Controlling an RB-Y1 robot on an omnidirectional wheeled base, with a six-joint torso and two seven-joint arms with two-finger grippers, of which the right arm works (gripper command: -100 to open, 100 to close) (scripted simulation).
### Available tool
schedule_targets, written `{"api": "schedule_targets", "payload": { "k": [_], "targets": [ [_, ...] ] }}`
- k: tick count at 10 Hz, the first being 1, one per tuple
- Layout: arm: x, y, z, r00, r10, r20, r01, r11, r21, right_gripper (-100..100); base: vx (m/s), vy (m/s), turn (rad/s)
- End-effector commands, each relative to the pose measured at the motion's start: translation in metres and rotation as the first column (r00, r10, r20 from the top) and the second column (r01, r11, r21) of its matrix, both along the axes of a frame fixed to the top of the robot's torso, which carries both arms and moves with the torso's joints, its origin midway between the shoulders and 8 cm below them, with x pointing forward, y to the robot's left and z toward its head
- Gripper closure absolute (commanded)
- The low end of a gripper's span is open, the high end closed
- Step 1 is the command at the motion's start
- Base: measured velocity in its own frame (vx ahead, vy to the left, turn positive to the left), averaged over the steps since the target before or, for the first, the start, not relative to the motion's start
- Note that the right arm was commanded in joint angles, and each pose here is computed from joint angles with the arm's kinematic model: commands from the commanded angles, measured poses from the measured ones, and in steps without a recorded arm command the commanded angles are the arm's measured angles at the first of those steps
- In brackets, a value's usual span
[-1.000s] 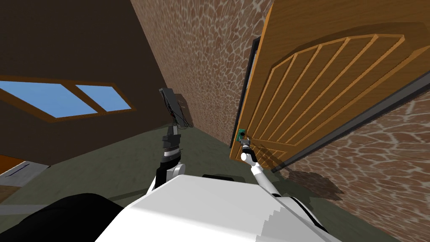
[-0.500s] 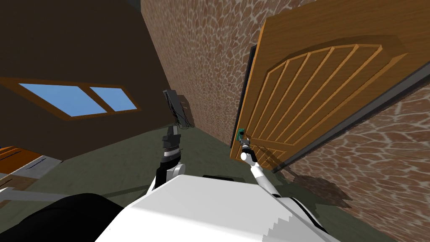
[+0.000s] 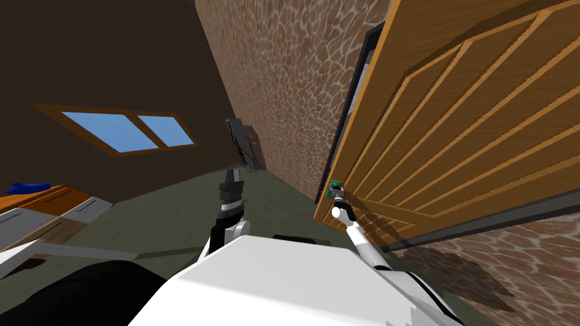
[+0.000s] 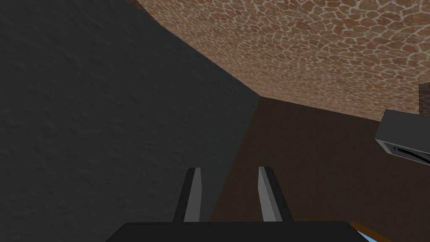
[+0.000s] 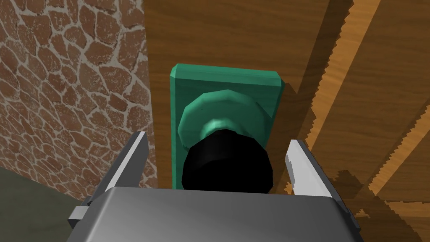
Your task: Pull the door open
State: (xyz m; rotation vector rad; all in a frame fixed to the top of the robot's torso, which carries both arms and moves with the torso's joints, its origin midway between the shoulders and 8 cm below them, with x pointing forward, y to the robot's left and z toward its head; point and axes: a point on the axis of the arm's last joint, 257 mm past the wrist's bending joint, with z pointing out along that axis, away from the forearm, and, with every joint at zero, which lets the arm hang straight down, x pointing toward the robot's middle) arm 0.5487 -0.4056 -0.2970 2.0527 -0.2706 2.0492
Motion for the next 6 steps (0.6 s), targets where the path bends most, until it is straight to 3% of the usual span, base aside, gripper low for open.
{"api": "schedule_targets", "payload": {
  "k": [1, 2, 6],
  "targets": [
    [0.0, 0.0, 0.0, 1.0, 0.0, 0.0, 0.0, 1.0, 0.0, -100, 0.076, -0.008, 0.018],
    [0.0, 0.0, 0.0, 1.0, 0.0, 0.0, 0.0, 1.0, 0.0, 100, -0.006, -0.004, -0.035],
    [0.0, 0.0, 0.0, 1.0, 0.0, 0.0, 0.0, 1.0, 0.0, 100, -0.017, 0.0, 0.006]
  ]
}}
